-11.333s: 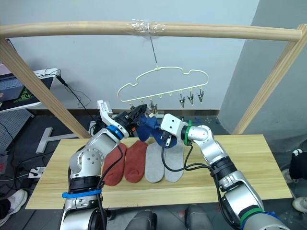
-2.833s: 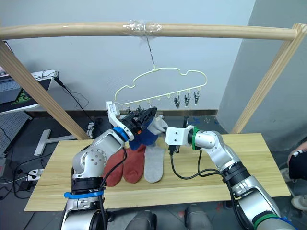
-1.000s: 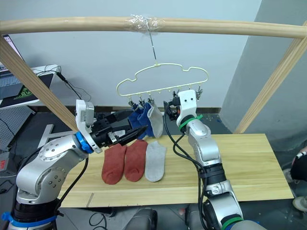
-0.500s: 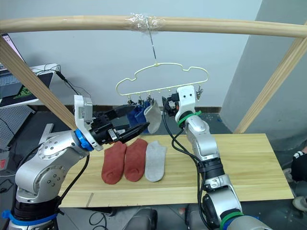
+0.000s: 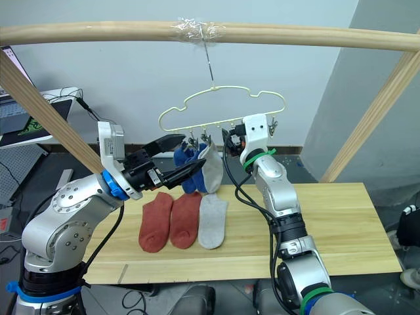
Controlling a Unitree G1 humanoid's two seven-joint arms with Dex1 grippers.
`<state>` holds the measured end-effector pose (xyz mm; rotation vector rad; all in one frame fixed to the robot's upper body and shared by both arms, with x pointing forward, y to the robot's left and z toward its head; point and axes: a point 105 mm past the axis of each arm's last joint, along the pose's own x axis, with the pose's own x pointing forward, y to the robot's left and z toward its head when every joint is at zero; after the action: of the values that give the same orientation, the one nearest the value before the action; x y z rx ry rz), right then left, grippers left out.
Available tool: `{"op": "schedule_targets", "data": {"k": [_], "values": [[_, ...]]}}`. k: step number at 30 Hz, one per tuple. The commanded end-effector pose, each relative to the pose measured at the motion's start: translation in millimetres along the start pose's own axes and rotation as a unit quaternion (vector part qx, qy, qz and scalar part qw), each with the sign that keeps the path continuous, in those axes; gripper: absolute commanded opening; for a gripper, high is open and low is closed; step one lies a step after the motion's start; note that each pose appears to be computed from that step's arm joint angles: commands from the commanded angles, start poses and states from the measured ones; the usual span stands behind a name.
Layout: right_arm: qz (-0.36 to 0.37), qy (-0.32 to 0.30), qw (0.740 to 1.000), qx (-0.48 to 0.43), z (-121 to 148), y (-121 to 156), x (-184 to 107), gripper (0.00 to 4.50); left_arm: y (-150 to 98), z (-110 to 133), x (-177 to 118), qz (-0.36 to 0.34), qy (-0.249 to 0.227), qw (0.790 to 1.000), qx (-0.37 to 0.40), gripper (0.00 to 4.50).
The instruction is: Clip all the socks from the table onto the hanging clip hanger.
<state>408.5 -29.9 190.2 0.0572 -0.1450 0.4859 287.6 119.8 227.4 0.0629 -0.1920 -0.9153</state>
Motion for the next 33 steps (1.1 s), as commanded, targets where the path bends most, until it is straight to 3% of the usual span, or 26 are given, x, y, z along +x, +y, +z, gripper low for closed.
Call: {"op": "schedule_targets", "data": {"k": [1, 7, 11, 15, 18, 22, 28, 33], "values": [[0.005, -0.037, 0.999, 0.006, 20.7, 2.0, 3.5, 2.86, -1.7, 10.6, -0.1, -0.003, -0.018, 1.000, 0.018, 4.50], [0.004, -0.040, 0.999, 0.007, 22.5, 0.8, 3.3, 0.92, -2.6, 11.2, 1.1, -0.003, -0.020, 1.000, 0.017, 4.50], [0.004, -0.040, 0.999, 0.007, 23.0, 0.6, 3.1, 0.06, -3.7, 7.9, 1.1, -0.003, -0.017, 1.000, 0.012, 4.50], [0.003, -0.039, 0.999, 0.008, 22.6, -0.5, 2.7, 0.06, -5.1, -4.2, 1.6, 0.003, 0.001, 1.000, 0.001, 4.50], [0.002, -0.034, 0.999, 0.009, 20.7, -2.1, 1.4, 0.06, -5.0, -47.5, -0.5, 0.036, 0.076, 0.996, -0.021, 4.50], [0.002, -0.022, 1.000, 0.004, 16.7, -3.9, -0.3, 0.06, -14.4, -126.9, -15.1, 0.061, 0.193, 0.979, -0.016, 4.50], [0.001, -0.015, 1.000, 0.000, 15.2, -5.7, -3.8, 0.06, -3.4, -188.4, -9.1, 0.120, 0.233, 0.965, -0.002, 4.50], [0.000, -0.009, 1.000, 0.002, 13.5, -4.0, -6.6, 0.06, -8.4, -211.3, 12.4, 0.106, 0.238, 0.965, -0.007, 4.50]]}}
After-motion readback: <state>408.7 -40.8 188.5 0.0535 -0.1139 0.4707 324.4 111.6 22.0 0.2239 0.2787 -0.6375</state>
